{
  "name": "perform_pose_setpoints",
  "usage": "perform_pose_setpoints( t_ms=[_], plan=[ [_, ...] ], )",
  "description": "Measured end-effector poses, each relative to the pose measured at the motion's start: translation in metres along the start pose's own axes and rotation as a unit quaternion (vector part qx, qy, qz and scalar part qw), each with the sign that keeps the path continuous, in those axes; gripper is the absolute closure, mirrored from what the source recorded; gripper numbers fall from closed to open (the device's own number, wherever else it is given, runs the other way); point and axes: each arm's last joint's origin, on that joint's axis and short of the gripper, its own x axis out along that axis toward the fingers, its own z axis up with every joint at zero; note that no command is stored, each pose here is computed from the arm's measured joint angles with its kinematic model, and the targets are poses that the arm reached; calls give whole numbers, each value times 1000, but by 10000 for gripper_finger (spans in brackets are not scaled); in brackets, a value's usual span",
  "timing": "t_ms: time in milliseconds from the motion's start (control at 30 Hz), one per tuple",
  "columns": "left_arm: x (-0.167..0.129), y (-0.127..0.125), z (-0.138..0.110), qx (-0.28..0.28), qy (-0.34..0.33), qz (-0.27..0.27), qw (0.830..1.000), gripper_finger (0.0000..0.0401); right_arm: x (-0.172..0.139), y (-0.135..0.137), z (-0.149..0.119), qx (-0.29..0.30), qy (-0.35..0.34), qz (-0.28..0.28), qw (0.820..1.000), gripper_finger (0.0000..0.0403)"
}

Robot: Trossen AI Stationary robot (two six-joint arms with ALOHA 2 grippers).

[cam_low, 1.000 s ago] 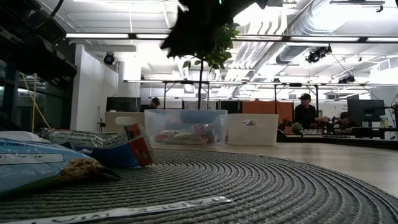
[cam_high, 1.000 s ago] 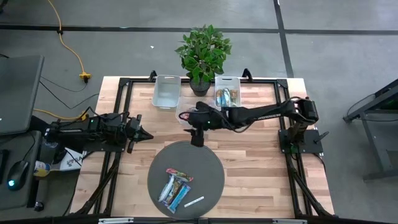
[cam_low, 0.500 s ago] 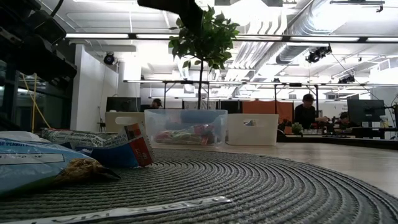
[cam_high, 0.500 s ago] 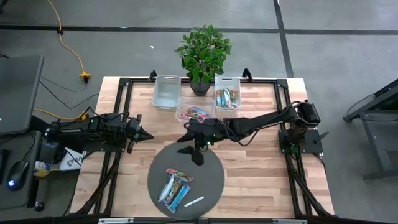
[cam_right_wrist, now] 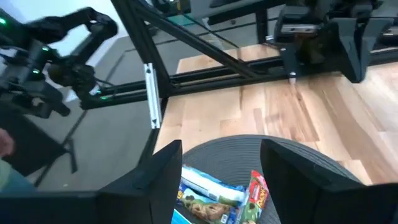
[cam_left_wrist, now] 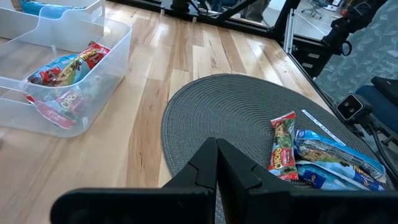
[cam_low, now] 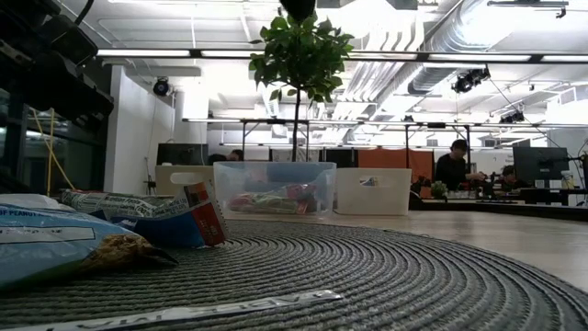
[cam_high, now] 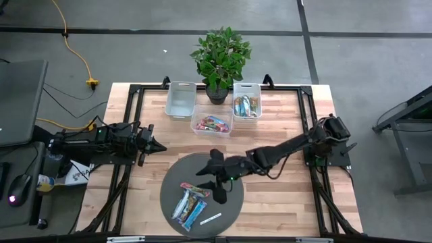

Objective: Pick and place Granola Bars by type
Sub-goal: Put the red granola bar into the transparent bin

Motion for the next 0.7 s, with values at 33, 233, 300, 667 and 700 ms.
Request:
perform_pose_setpoints(
  t_ms=[33, 233, 300, 667, 700],
  plan=[
    [0, 0, 0, 0, 0, 0, 1000, 400, 1, 3, -3, -2, -1, -8, 1000, 203],
    [0, 0, 0, 0, 0, 2, 1000, 400, 13, 12, -26, -13, 22, -38, 999, 202],
    [0, 0, 0, 0, 0, 2, 1000, 400, 20, 13, -34, -16, 31, -39, 999, 203],
    [0, 0, 0, 0, 0, 2, 1000, 400, 49, 2, -75, -34, 79, -78, 993, 201],
    [0, 0, 0, 0, 0, 2, 1000, 400, 51, 1, -79, -39, 88, -75, 993, 201]
  ],
)
